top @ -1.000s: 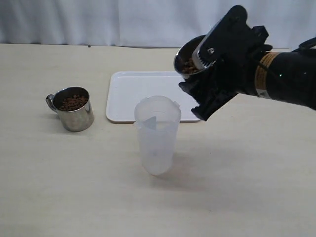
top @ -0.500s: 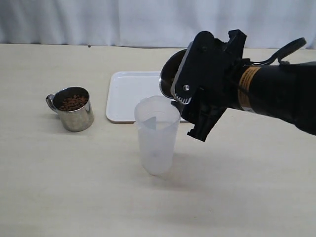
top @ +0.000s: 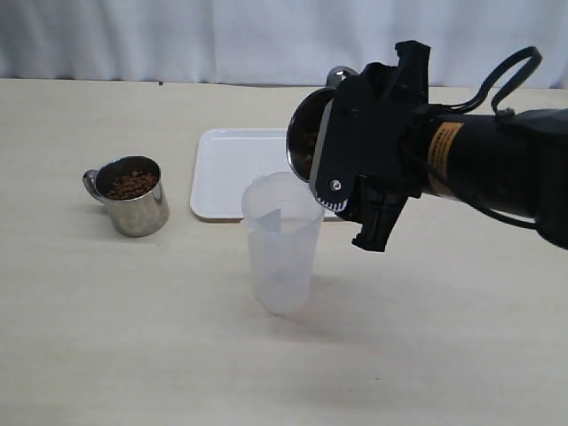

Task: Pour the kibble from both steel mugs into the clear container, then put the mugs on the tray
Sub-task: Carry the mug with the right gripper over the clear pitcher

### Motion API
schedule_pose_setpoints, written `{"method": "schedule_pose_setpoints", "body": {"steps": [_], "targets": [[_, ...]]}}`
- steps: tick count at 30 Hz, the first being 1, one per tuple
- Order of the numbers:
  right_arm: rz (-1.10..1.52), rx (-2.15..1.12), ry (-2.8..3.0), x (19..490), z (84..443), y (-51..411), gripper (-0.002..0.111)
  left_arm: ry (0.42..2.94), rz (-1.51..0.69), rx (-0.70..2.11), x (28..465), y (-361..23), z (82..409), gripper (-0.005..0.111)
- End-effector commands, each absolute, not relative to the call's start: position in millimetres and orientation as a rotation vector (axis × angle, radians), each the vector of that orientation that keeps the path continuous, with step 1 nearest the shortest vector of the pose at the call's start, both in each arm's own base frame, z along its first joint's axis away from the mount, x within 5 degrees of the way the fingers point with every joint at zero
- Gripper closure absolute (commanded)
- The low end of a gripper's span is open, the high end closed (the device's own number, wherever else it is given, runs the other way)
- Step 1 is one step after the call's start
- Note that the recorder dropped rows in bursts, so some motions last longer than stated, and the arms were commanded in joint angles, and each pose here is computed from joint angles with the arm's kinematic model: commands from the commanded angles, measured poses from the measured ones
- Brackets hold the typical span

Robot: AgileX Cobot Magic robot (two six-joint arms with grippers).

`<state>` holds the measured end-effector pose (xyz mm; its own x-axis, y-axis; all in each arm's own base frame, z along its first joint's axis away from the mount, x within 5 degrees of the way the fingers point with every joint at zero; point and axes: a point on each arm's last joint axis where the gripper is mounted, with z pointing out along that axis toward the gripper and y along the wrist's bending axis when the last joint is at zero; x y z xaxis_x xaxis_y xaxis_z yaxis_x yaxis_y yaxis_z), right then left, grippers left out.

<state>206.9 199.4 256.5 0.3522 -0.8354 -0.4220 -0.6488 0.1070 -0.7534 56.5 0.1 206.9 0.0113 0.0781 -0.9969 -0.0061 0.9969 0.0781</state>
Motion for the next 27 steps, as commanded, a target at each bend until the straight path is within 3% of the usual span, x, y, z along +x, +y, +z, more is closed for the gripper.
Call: {"method": "schedule_pose_setpoints", "body": {"steps": [1,27], "targets": [[-0.239,-1.594,1.318,207.2,267.9,201.8,0.103,1.545,0.062,0.06,56.5,-0.1,207.6,0.107],[-0.407,-1.792,1.086,214.5,259.2,210.3,0.103,1.545,0.062,0.06,56.5,-0.1,207.6,0.107]]}}
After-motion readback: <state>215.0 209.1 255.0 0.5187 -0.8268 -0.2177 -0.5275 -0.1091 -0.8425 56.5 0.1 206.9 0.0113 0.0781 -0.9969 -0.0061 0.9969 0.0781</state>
